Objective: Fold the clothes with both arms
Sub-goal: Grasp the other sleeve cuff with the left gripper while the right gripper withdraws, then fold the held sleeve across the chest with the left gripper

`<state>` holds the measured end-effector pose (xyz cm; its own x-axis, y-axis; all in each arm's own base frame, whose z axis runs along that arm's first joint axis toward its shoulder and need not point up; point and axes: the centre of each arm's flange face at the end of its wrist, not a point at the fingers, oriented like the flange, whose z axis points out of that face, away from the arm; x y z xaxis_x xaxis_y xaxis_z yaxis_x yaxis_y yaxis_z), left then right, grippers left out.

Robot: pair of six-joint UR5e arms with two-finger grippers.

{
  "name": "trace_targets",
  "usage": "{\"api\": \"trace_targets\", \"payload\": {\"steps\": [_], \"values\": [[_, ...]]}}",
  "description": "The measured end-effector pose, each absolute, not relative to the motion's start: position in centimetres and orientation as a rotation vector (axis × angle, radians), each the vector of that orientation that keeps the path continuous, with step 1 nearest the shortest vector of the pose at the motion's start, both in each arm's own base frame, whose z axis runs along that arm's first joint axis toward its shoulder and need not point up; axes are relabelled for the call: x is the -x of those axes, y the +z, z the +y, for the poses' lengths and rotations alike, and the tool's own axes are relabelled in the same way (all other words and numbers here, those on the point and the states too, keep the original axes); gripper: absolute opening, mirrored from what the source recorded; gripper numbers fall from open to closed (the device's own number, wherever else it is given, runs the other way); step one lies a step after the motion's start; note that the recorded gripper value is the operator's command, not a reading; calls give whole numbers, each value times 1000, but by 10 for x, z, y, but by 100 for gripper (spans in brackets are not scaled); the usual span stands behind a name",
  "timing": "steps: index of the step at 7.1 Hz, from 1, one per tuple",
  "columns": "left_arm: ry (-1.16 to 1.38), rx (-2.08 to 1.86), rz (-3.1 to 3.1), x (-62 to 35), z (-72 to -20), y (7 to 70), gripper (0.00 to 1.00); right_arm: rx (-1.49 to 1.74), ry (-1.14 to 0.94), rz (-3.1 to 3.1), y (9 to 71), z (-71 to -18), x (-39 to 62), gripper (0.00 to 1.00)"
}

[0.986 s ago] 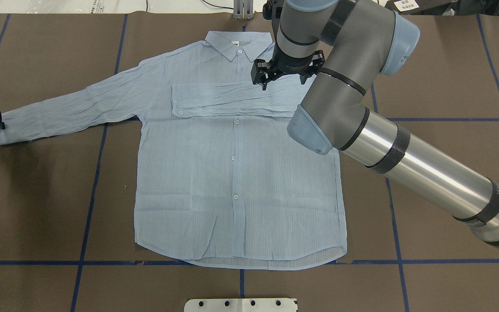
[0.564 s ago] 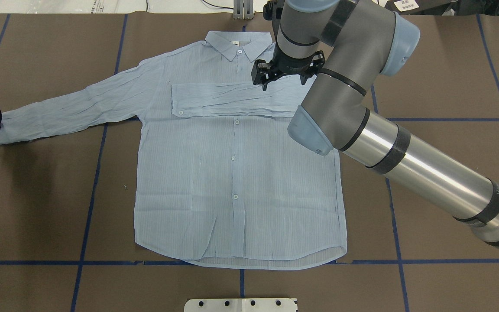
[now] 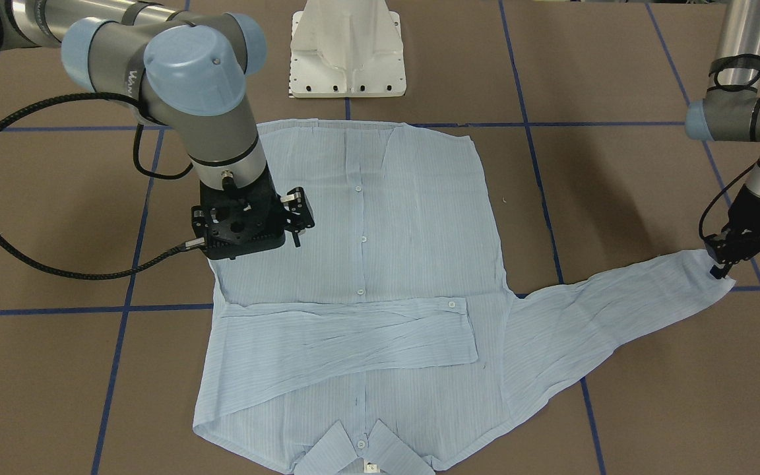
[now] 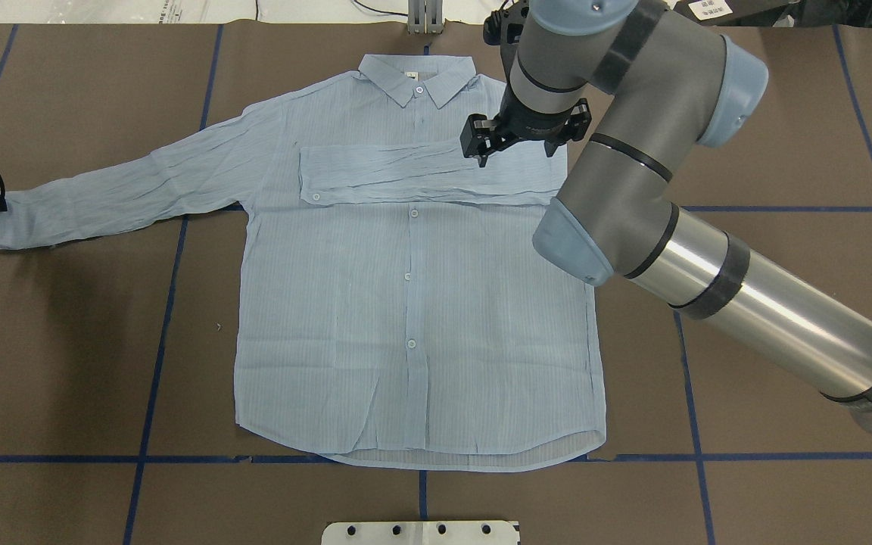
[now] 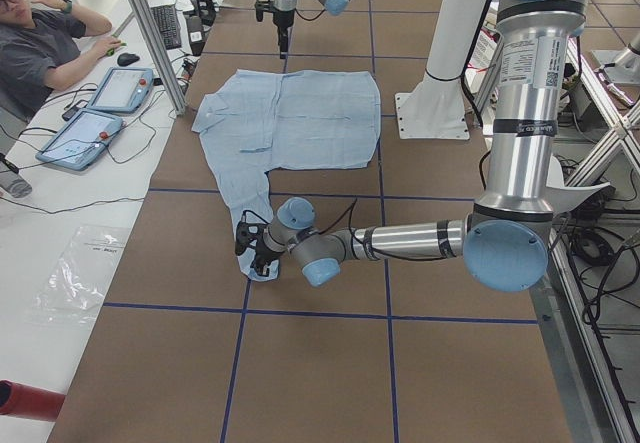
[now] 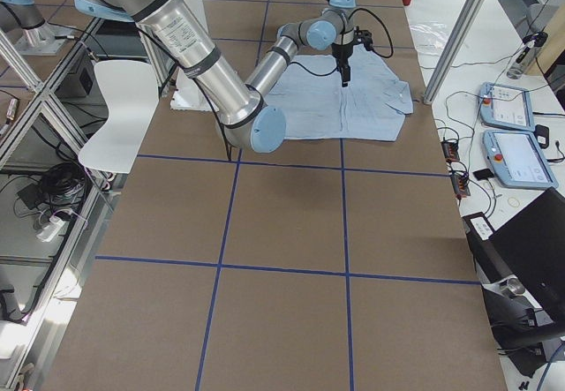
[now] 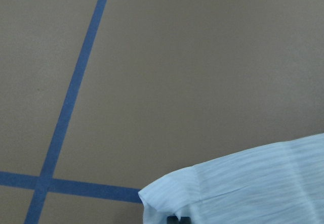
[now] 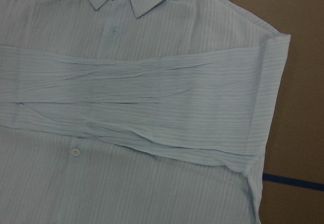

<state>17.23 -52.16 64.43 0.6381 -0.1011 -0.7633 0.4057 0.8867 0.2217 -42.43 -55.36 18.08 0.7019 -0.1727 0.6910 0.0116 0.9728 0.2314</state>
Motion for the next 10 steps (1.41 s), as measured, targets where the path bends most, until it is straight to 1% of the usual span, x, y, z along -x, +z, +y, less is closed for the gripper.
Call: {"api": "trace_targets", "payload": {"steps": [1,2,5,7,10], "values": [[-306,-360,863,-164,-537,608,0,-218,-115,-773,204,-548,409,100],[-315,-333,880,-163,-557,557,0,-223,-133,-753,228,-546,391,100],[-448,-226,956,-200,-622,378,0,-210,-186,-706,295,-542,340,100],[-549,-130,1072,-250,-634,286,0,-198,-195,-687,326,-537,311,100],[-616,-59,1208,-280,-642,161,0,-199,-196,-693,366,-533,285,100]]}}
